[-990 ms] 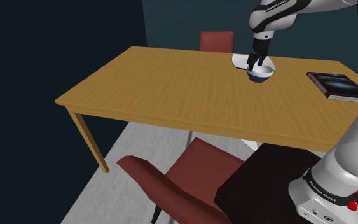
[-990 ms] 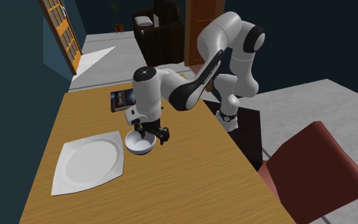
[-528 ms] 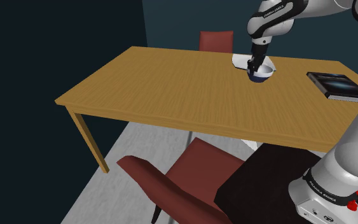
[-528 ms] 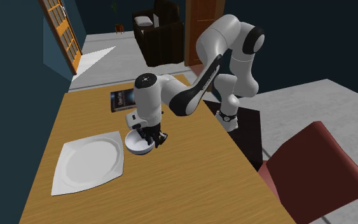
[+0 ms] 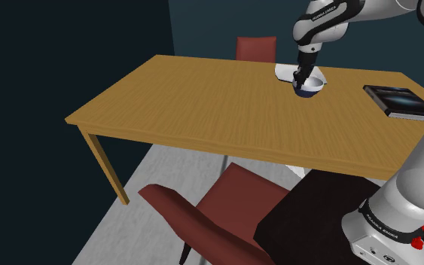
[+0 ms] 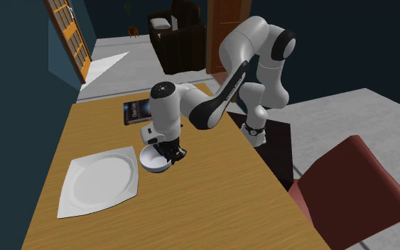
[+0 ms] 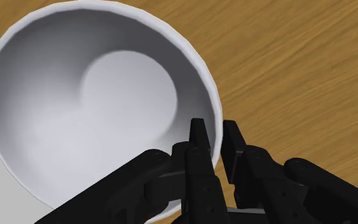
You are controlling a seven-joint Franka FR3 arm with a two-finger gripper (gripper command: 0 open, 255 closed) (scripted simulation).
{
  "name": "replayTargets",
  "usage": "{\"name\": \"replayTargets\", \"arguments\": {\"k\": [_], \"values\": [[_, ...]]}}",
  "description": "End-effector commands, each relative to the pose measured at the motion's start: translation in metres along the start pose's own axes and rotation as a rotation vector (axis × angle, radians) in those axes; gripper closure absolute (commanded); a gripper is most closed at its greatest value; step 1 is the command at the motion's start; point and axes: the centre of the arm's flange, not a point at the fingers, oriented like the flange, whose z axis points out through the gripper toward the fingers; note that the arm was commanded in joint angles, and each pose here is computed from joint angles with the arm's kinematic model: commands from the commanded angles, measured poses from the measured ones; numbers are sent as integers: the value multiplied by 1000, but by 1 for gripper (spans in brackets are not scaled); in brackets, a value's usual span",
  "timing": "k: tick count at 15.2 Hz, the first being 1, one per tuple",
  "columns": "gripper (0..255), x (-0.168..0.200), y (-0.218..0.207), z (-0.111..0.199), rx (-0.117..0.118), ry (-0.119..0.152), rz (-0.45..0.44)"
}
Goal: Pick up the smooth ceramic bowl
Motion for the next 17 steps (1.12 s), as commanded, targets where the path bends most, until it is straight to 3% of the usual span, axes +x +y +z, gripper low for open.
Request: {"name": "replayTargets", "arguments": {"k": [1, 17], "values": [[255, 0, 0, -4, 1, -2, 1], [255, -4, 5, -79, 1, -2, 1]]}}
